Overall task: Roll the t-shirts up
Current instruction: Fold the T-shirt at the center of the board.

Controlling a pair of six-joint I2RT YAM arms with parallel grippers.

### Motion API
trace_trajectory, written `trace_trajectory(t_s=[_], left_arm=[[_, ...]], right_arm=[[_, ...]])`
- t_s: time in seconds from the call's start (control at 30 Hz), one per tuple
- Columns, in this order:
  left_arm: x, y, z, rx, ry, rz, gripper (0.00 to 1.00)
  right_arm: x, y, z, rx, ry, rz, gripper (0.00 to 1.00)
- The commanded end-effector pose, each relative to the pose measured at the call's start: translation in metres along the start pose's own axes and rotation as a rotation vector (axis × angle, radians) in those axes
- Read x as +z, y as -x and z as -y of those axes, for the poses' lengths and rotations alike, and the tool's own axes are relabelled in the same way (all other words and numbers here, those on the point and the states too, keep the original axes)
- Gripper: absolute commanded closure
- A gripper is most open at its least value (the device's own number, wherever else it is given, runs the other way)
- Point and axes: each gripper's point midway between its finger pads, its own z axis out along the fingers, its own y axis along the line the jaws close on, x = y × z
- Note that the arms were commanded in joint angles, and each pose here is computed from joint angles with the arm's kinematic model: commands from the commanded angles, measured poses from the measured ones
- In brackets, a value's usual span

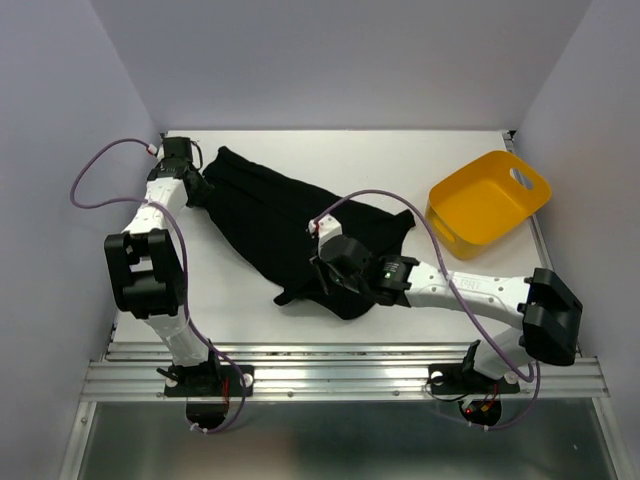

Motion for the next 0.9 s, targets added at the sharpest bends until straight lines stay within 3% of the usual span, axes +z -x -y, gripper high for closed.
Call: trace_trajectory(t_s=[0.0,0.13,0.67,0.77,0.8,0.87], left_arm=[[-0.006,0.015,0.016,-0.004,-0.031,0.017,1.0],[-0.003,0.02,0.025,0.01,-0.041,0.014,1.0],[0.004,0.015,0.028,0.035,-0.033,0.004,1.0],[0.006,0.01,0.024,0.036,-0.024,-0.005,1.0],[0.006,0.009,0.024,0.037,-0.022,-0.005,1.0],[0.007,0.008,0.022,0.037,-0.019,-0.005,1.0]], right_arm=[[-0.009,0.033,0.019,0.026,0.015,0.087,0.99],[-0.011,0.042,0.039,0.051,-0.002,0.102,0.99],[-0.006,0.035,0.044,0.099,0.065,0.073,0.99],[-0.003,0.021,0.034,0.078,0.123,0.013,0.88],[-0.001,0.014,0.03,0.064,0.125,-0.002,0.75],[-0.001,-0.001,0.013,0.012,0.138,-0.036,0.64]])
